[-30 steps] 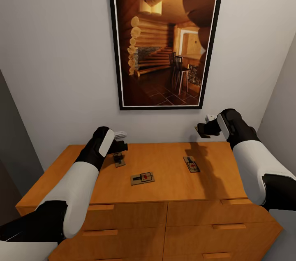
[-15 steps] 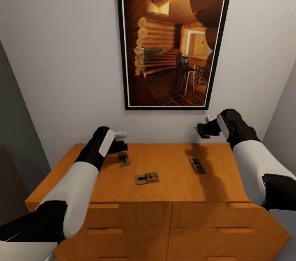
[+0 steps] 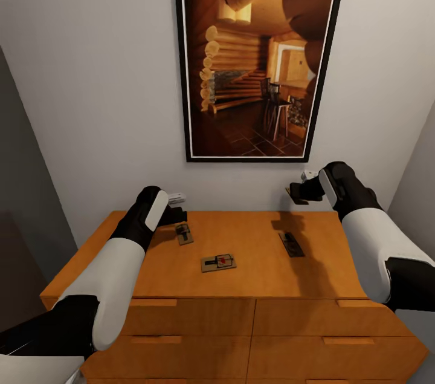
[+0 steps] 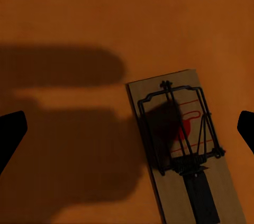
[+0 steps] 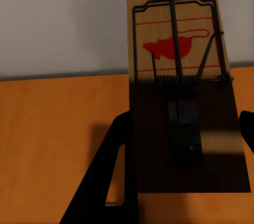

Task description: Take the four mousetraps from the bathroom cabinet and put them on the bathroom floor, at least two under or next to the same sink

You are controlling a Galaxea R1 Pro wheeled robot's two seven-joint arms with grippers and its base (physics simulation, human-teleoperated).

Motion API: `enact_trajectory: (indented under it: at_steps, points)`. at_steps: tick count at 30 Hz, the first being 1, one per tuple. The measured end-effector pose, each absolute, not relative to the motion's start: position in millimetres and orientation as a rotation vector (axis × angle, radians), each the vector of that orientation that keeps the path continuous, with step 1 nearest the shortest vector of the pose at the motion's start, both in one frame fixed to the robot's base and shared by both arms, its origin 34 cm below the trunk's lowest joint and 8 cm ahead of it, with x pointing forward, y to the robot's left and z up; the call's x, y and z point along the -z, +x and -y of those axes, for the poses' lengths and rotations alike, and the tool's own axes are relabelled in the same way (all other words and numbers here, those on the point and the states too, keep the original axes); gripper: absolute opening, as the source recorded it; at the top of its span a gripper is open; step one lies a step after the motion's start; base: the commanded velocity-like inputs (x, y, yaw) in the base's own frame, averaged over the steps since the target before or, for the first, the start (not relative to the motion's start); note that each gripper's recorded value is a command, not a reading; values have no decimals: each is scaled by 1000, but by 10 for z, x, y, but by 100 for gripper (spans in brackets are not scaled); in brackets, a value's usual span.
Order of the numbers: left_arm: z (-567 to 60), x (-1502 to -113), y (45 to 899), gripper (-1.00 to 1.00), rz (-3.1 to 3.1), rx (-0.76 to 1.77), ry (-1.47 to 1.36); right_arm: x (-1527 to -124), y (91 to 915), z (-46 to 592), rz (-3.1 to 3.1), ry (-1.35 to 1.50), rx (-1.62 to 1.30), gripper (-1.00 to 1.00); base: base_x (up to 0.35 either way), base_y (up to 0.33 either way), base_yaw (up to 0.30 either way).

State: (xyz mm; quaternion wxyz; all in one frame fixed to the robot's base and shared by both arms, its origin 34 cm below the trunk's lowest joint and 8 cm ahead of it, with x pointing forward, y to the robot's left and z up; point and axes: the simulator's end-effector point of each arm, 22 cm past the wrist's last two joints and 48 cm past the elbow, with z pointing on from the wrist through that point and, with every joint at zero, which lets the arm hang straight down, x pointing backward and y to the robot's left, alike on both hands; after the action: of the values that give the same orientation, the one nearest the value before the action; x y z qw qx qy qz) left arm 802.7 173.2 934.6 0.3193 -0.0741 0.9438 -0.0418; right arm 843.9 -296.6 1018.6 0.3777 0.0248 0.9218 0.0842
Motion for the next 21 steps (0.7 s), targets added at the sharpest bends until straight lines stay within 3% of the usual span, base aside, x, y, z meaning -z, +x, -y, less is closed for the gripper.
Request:
enact_trajectory:
  at_steps: [21]
  points:
    - [-1739, -9348, 8031, 100, -2480, 109, -197, -10115, 8226, 3289, -2303, -72, -132, -100, 0, 0, 0]
